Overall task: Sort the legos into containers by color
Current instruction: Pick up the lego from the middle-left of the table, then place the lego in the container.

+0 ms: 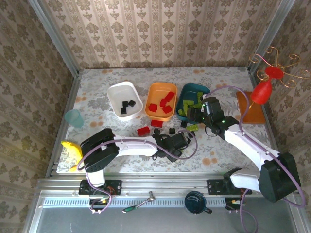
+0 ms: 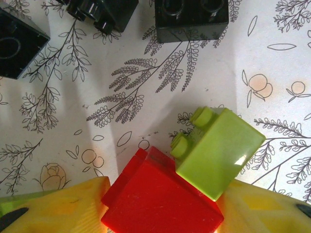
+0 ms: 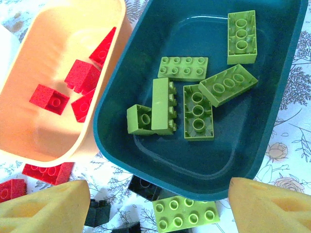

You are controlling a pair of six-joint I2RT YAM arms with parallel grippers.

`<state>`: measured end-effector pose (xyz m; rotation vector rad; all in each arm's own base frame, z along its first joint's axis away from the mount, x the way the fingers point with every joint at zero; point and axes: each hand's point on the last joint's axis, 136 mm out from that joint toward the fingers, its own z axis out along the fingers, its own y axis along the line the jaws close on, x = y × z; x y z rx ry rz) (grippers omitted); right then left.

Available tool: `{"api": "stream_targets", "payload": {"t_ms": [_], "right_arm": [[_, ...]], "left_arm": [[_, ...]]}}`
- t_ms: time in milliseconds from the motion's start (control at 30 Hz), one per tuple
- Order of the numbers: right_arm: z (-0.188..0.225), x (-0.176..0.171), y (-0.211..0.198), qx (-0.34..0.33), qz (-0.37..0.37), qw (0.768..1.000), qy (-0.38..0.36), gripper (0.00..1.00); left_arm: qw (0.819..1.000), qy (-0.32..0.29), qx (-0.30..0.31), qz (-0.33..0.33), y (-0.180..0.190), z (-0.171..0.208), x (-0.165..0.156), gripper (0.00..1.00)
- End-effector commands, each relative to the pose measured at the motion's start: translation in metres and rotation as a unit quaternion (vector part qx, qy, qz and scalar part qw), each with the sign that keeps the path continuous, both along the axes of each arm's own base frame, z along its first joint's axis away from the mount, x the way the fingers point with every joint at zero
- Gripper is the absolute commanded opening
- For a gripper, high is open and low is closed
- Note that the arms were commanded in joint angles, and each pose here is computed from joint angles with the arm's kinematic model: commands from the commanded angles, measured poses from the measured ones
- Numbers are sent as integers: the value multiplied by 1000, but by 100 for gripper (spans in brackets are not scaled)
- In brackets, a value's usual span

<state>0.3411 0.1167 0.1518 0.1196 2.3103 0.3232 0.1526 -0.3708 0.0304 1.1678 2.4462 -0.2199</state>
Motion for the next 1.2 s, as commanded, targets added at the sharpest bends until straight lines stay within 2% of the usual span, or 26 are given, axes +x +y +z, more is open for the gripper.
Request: {"api": "stream_targets", "payload": {"t_ms": [0,233,433,567,733,833,967,1167], "right_arm": [[1,1,-7,-4,-17,1000,-3,77],[1,0,-8,-3,-20,1000,-2,77],[5,-2,-9,3,-24,1000,-5,77],[4,-5,-10,11,-29,1000,-6,77],[-1,-10,-11,12,-31,999,2,77],[-4,-15,-11,16,-30,999,7,77],[-6,-23,-9,25,-22,999,15,77],[-15,-47,0,35,10,999,35,77]], "left_arm": [[1000,6,6,0,9,-1,-7,53],[999,-4,-34,3,3,32,-5,49],[994,-13,-102,22,7,85,11,48],[986,-26,-154,61,20,123,57,48],[976,-61,-181,99,28,155,130,47],[973,-61,-186,122,27,153,174,47],[974,-52,-160,154,29,130,225,45],[965,-51,-148,213,45,109,283,45]]}}
